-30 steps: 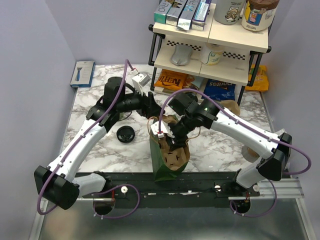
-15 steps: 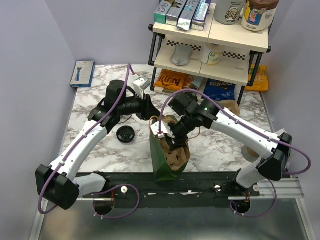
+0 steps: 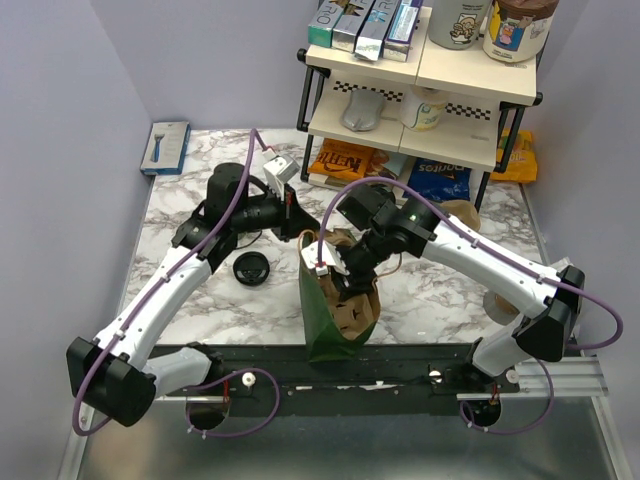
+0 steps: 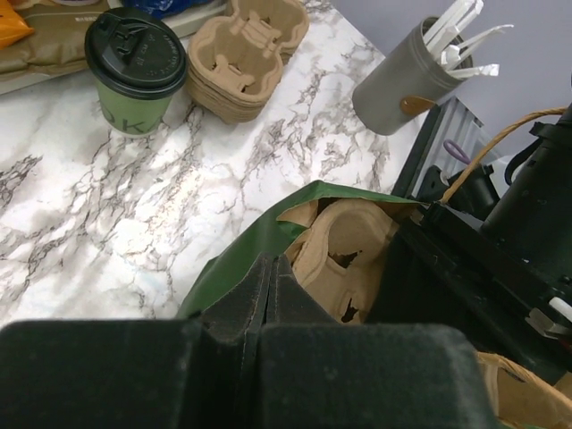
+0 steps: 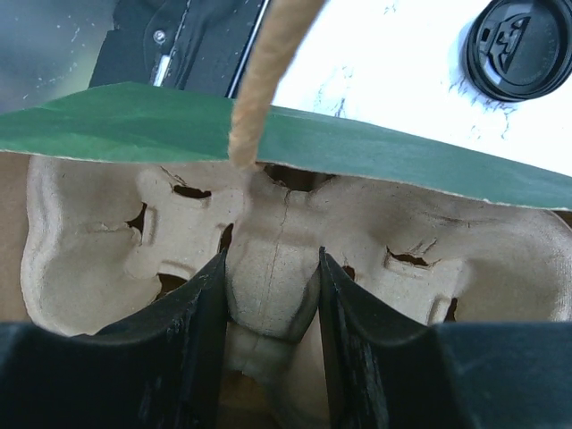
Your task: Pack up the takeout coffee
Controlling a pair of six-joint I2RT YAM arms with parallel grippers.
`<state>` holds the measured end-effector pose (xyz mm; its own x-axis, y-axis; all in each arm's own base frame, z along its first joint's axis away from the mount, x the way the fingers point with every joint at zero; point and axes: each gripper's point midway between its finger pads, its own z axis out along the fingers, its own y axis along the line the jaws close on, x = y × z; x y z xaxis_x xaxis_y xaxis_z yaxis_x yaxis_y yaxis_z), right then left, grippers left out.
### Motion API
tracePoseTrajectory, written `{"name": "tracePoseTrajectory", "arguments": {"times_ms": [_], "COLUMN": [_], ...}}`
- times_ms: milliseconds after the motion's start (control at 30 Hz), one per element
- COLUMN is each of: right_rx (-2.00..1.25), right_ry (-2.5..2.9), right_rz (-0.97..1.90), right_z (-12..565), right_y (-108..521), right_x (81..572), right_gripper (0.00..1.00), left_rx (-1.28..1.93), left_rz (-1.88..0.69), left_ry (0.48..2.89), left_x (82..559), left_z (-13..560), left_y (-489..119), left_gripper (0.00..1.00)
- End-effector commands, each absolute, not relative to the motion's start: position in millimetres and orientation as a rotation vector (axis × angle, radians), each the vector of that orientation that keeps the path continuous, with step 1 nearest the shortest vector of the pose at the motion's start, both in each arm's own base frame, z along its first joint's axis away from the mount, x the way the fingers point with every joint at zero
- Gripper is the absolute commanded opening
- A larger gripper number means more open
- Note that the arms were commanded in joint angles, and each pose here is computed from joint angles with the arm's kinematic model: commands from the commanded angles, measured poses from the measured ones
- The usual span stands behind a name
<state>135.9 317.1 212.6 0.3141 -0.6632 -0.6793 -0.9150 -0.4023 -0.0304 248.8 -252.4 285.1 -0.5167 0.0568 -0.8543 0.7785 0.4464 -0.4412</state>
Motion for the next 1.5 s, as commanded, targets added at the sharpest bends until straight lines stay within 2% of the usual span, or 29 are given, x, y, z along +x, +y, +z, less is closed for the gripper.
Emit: {"name": "tracePoseTrajectory", "arguments": {"times_ms": [0, 233, 367, 500, 733, 967, 1467], "right_rx": [-2.203, -2.213, -2.191, -2.182, -2.175, -2.069, -1.964], "right_ry": [1.437, 1.471, 1.429, 1.353, 1.538, 1.637, 1.543], "right_rz": [0.874, 0.927, 0.892, 0.855, 0.905, 0.992, 0.878], "right_z": [216, 217, 224, 234, 216, 211, 211], "right_y": [307, 310, 311, 309, 316, 327, 333], "right_x": [121, 117, 121, 122, 125, 128, 145], "right_gripper": [0.29, 0.26, 0.26, 0.25, 0.25, 0.25, 0.31], "left_rx": [0.607, 0.424, 0.435, 0.464, 0.440, 0.411, 0.376], "left_rz": [-1.009, -0.818, -0.766, -0.788, -0.843, -0.835, -0.822], "left_ry": [1.725, 1.720, 1.722, 1.728, 1.651, 1.667, 1.656], "left_x": [265, 279, 274, 266, 260, 259, 259], "left_z": [318, 315, 310, 306, 320, 306, 306], "left_y": [-244, -226, -229, -239, -242, -237, -232], "left_gripper": [0.00, 0.00, 0.00, 0.00, 0.00, 0.00, 0.00]}}
